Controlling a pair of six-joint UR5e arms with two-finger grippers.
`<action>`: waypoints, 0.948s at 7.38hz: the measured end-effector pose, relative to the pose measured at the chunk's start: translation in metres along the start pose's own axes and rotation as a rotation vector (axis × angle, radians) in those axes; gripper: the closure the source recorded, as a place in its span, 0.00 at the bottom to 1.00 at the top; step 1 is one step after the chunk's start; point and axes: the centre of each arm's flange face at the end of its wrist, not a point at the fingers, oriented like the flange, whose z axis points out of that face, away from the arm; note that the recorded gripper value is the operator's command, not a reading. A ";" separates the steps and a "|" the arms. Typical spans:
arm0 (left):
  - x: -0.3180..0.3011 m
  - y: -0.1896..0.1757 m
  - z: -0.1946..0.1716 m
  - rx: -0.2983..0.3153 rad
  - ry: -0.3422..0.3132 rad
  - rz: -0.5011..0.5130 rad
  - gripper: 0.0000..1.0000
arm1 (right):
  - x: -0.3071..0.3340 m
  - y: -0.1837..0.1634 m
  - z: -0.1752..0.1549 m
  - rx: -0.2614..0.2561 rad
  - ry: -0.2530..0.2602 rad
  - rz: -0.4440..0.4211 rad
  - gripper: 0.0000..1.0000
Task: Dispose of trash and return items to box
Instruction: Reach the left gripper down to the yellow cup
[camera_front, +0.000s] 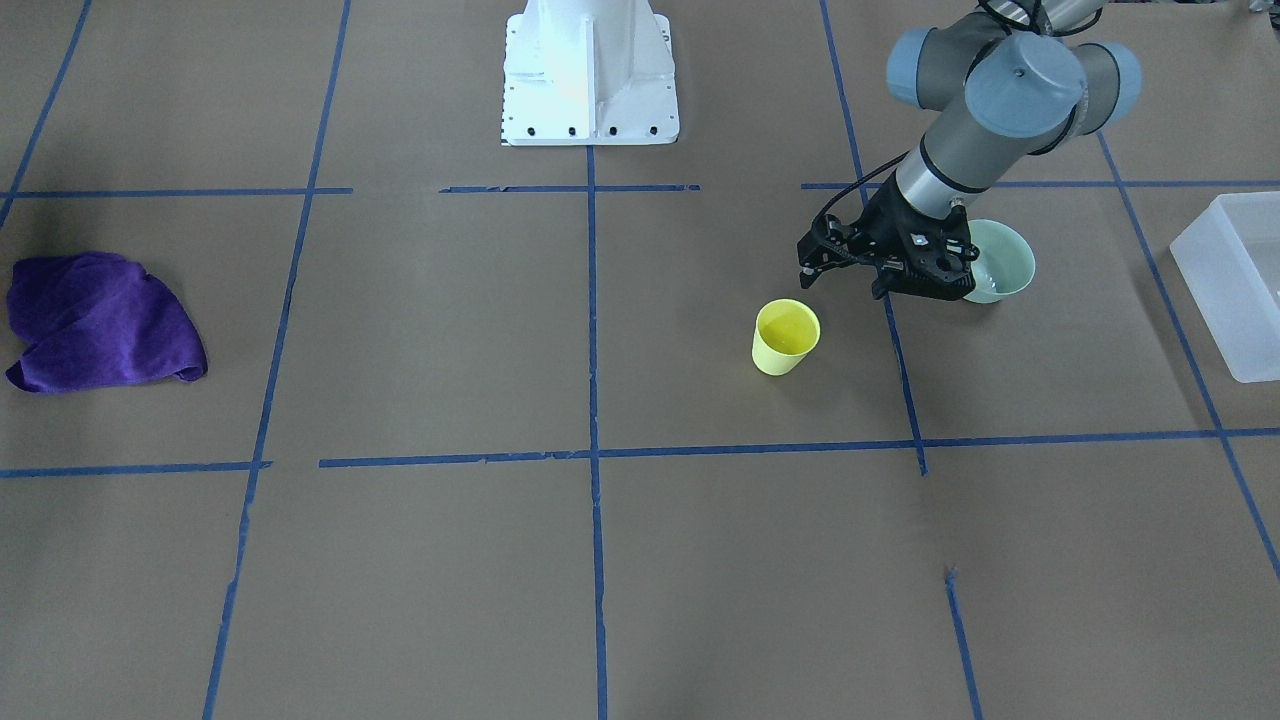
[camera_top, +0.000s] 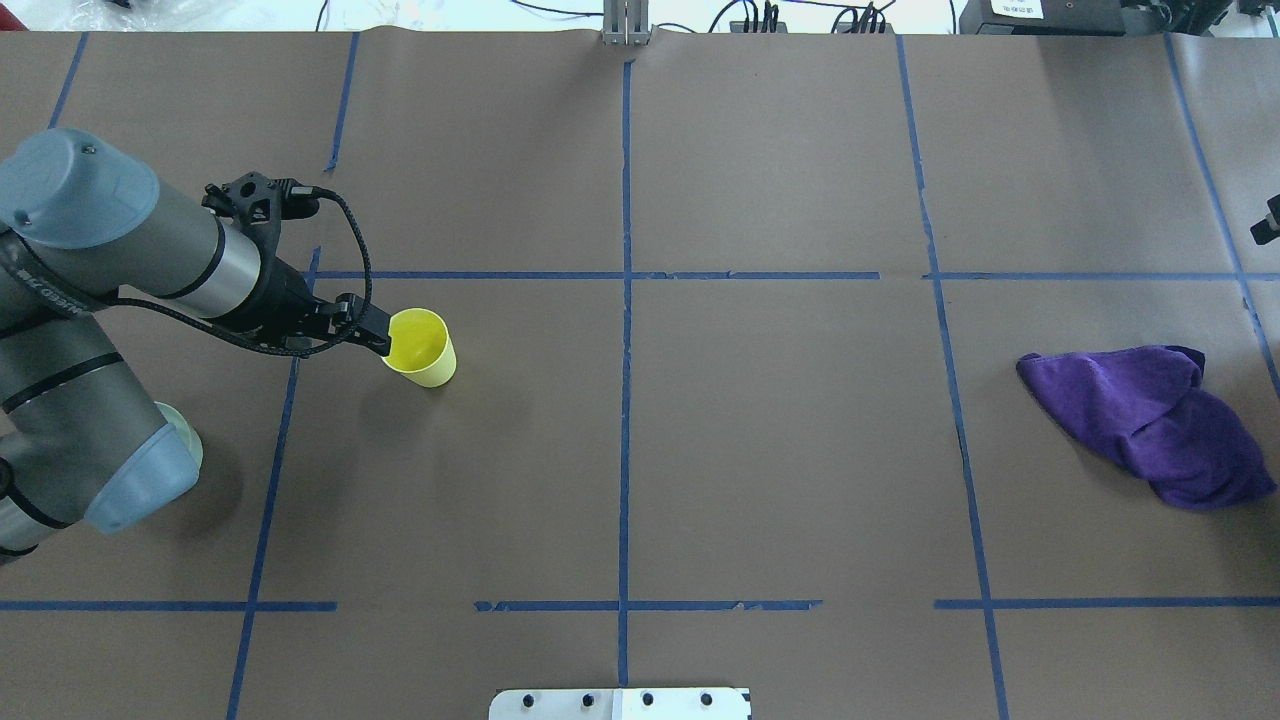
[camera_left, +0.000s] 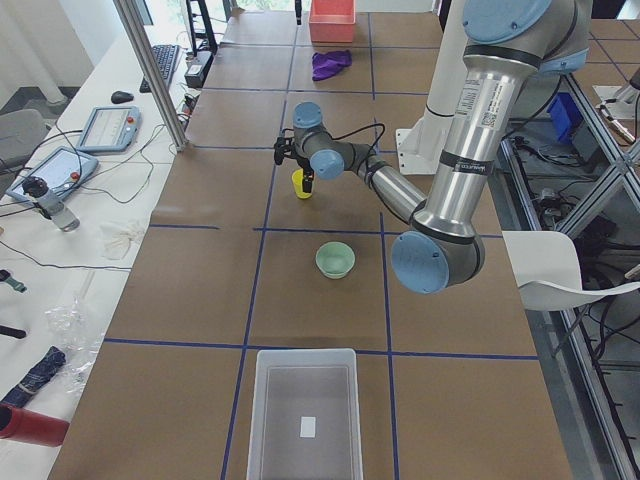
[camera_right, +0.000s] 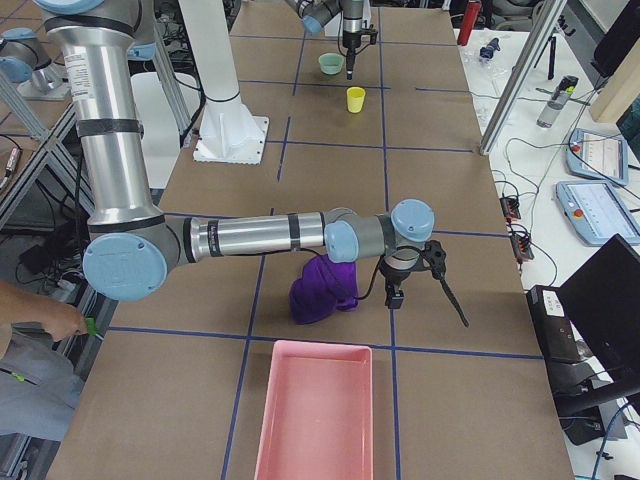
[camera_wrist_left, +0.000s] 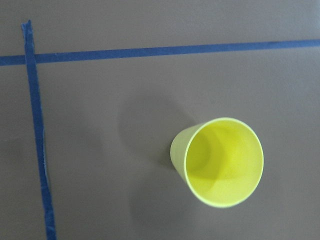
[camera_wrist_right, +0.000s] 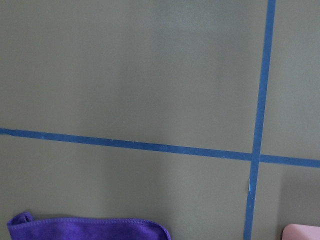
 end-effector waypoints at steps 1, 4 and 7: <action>0.001 -0.006 0.008 0.008 -0.014 -0.013 0.00 | 0.000 0.000 0.001 -0.001 0.000 0.001 0.00; 0.007 -0.023 0.028 0.018 -0.041 -0.030 0.00 | 0.001 0.000 0.001 -0.003 -0.001 0.002 0.00; 0.017 -0.008 0.061 -0.033 -0.058 -0.011 0.34 | 0.001 0.000 0.002 -0.004 -0.001 0.003 0.00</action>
